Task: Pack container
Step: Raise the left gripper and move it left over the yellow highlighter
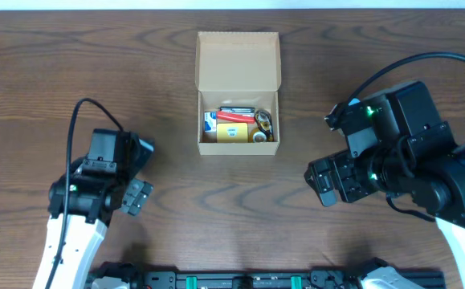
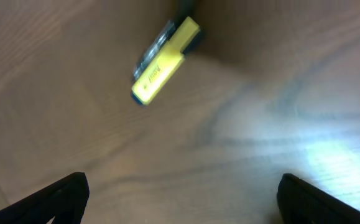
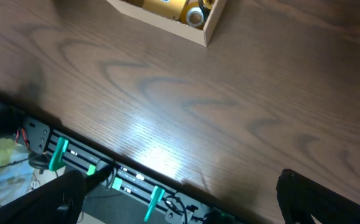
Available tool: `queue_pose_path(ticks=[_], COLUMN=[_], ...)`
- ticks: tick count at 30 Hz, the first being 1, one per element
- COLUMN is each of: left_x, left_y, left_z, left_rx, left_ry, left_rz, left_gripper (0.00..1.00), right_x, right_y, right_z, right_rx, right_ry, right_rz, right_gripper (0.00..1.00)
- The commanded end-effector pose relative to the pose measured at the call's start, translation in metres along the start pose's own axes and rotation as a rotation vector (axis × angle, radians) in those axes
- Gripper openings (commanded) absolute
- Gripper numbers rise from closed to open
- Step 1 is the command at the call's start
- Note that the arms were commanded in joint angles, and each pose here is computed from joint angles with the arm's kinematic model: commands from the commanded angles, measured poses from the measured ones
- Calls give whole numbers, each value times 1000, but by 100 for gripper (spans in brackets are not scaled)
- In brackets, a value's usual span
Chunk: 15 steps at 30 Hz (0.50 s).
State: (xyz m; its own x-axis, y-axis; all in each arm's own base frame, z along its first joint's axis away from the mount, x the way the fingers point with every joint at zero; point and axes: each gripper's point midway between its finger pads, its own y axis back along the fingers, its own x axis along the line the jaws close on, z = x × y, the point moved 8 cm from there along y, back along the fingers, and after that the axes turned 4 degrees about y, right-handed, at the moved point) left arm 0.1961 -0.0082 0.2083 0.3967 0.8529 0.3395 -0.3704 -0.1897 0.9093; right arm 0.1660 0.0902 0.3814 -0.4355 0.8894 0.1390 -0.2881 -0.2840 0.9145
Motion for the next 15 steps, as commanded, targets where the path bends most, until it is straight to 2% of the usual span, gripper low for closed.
queue_pose_path(ticks=[1,6,11,15], left_x=[-1,-11,-14,-19], left_y=[-21,-52,-80,-98], left_z=[4,19,32,33], left_rx=[46,77,94,134], left_ry=[-53,-84,-103,-126], left_rz=[-3,-96,-121,-161], left_gripper=[97,95,95,91], right_x=[-1,-1,-1,-1], right_y=[0,0,0,0], right_z=[0,0,0,0], right_rx=[-1,-1,-1,-2], right_ry=[7,7,7,7], right_rz=[-5,-5,-5,-5], right_gripper=[99,99,99,99])
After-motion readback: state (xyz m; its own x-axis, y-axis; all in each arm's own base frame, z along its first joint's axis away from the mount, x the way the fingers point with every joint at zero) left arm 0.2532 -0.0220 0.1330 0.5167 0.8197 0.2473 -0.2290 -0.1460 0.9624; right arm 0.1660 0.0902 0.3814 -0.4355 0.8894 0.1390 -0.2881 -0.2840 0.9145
